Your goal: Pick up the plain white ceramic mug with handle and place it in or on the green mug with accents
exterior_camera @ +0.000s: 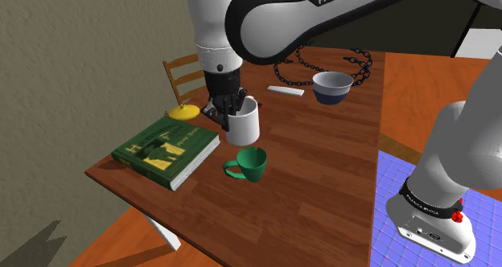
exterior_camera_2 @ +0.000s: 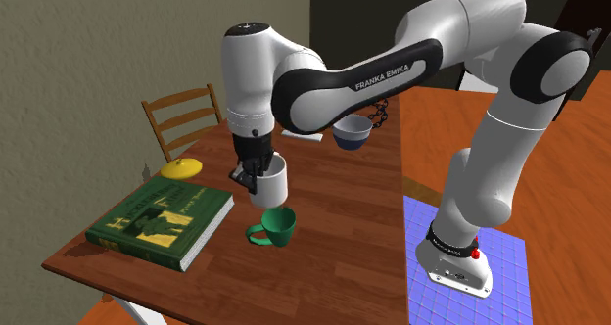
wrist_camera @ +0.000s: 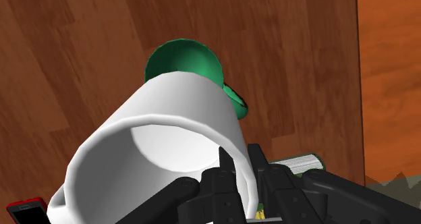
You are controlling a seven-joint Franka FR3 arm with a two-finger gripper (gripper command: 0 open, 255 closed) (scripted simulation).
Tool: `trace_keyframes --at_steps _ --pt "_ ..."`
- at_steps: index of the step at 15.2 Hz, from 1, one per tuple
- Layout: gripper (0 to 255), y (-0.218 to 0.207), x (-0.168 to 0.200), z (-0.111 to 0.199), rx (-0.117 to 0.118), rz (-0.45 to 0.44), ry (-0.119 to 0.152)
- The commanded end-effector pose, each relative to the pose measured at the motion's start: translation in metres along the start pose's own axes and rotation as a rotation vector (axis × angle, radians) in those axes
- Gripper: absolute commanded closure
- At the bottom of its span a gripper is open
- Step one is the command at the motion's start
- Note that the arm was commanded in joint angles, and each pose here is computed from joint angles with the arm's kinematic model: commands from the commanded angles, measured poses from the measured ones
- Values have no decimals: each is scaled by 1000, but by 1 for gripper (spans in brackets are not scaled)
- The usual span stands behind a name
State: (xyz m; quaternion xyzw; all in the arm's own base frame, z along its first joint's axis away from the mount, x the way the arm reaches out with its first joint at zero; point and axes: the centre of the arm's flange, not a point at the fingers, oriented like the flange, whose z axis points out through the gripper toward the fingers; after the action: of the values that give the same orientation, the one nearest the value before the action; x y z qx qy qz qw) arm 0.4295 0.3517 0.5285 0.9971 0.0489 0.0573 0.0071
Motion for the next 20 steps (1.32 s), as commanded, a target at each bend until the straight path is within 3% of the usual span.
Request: trace_keyframes --at_steps 1,14,20 --pt "255 -1 -3 10 0 1 0" --pt "255 -3 -11 80 0 1 0" --pt "255 -3 -11 80 0 1 0"
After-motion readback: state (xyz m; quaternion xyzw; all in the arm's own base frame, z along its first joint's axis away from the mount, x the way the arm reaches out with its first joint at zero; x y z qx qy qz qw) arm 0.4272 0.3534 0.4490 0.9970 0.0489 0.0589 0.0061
